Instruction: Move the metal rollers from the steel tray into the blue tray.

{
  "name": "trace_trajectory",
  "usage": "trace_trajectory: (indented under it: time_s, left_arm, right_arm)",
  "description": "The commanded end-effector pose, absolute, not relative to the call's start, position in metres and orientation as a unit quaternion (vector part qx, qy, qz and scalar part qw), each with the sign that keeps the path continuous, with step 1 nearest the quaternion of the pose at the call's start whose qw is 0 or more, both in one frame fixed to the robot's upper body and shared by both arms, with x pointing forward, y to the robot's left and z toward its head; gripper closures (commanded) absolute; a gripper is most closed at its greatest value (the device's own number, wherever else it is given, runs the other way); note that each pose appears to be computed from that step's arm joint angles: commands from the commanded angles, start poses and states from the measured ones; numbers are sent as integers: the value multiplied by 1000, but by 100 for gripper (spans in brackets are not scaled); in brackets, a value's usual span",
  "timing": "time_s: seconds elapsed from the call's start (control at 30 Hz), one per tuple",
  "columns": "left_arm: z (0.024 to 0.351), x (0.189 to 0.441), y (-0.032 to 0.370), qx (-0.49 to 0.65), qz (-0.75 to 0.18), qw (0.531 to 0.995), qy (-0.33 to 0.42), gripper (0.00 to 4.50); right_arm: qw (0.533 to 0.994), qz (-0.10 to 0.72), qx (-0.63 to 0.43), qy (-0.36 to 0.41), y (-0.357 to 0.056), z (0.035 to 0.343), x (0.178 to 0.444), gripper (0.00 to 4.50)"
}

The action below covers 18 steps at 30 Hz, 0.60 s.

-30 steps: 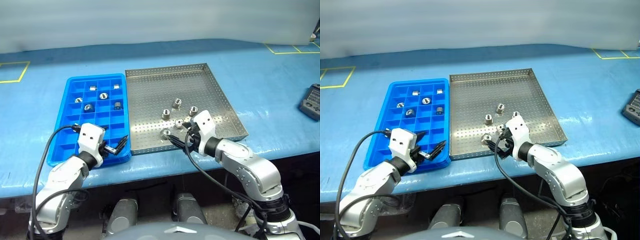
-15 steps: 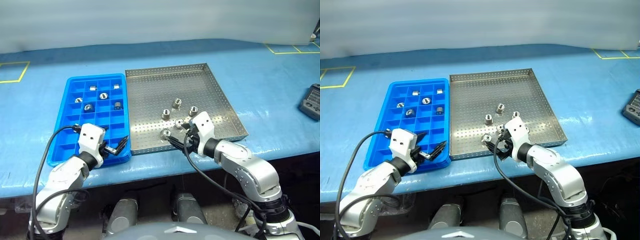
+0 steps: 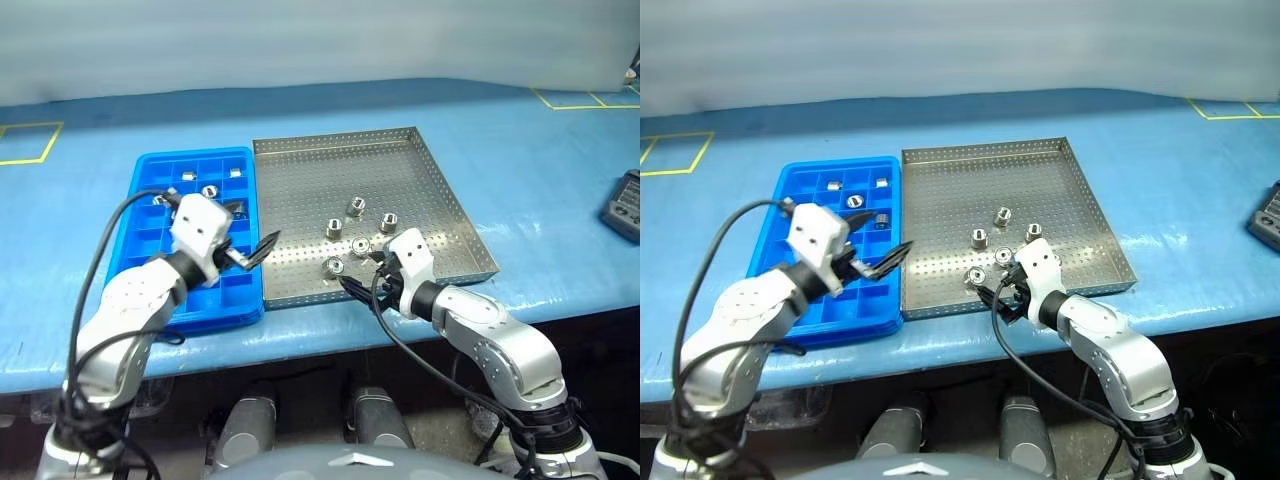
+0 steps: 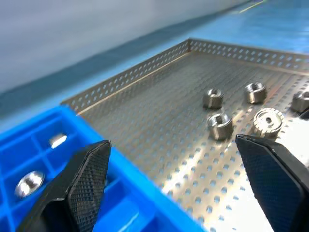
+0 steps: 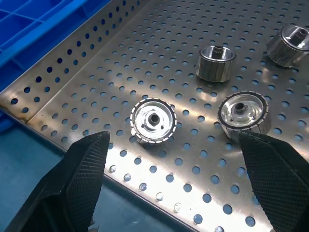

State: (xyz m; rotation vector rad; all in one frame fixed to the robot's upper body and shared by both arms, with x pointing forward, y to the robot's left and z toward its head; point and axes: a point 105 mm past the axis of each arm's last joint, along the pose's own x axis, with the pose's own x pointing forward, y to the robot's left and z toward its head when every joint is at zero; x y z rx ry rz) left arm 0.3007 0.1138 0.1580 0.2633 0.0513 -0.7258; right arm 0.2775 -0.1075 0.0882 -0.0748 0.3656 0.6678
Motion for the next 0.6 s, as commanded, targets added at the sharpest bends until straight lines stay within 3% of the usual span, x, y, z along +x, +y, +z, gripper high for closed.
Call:
trace_trajectory:
  time_s: [0.03, 0.33, 0.6]
  left_arm:
    - [154, 310, 88, 140, -424, 894, 43, 0]
    - [124, 339, 51, 200, -504, 834, 102, 0]
    - [95, 334, 40, 246, -560, 777, 148, 0]
  right_arm:
    - [935, 324, -38, 141, -106, 103, 275, 3]
    - [941, 308, -24, 135, -107, 102, 267, 3]
    - [944, 300, -17, 139, -106, 99, 261, 3]
